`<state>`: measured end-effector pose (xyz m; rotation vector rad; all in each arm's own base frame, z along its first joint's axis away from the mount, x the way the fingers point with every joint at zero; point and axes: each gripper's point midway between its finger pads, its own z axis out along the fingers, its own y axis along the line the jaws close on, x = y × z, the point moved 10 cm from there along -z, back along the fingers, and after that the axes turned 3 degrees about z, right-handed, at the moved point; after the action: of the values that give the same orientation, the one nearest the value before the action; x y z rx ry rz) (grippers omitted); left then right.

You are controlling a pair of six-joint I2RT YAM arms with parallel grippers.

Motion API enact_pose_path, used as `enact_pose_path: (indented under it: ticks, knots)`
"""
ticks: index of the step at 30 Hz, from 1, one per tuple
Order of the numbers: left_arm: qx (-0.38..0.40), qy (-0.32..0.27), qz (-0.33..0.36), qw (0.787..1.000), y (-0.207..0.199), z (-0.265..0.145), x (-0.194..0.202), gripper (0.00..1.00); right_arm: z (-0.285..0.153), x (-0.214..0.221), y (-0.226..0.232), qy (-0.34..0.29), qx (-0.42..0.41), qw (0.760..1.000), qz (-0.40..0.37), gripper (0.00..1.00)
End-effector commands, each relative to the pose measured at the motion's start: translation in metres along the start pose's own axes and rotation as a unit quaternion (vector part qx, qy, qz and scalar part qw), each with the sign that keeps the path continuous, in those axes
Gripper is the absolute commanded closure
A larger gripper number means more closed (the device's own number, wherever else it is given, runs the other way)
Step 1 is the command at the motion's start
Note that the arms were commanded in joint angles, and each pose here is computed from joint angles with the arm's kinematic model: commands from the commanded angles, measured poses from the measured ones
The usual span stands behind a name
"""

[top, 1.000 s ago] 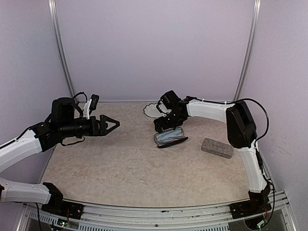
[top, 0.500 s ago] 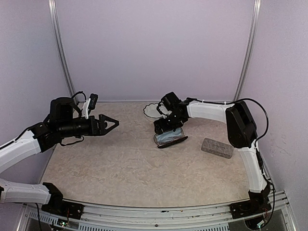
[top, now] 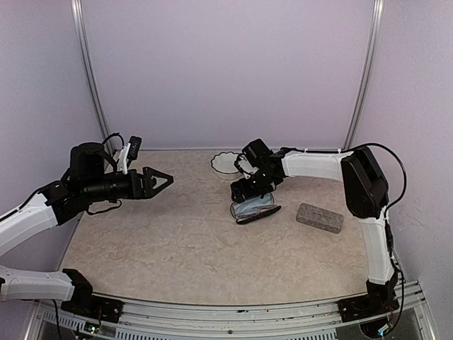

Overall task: Organize the sunglasses
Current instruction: Move the case with the sunglasses to the center of the board.

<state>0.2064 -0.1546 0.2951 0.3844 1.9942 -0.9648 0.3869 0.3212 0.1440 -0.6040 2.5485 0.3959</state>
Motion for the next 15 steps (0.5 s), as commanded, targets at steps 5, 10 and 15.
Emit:
enact_pose_path:
  ticks: [5,10,15]
  knots:
    - [0.004,-0.014,0.001,1.000,-0.005,-0.005,-0.002,0.01,-0.022,0.014,0.009,-0.006,-0.006,1.000,0.004,0.06]
    - [0.006,-0.015,-0.003,1.000,-0.005,-0.006,-0.002,0.01,-0.030,0.019,0.012,-0.012,-0.008,1.000,0.004,0.06]
    - [0.007,-0.017,-0.004,1.000,-0.007,-0.006,-0.002,0.01,-0.040,0.024,0.015,-0.017,-0.011,1.000,0.004,0.07]
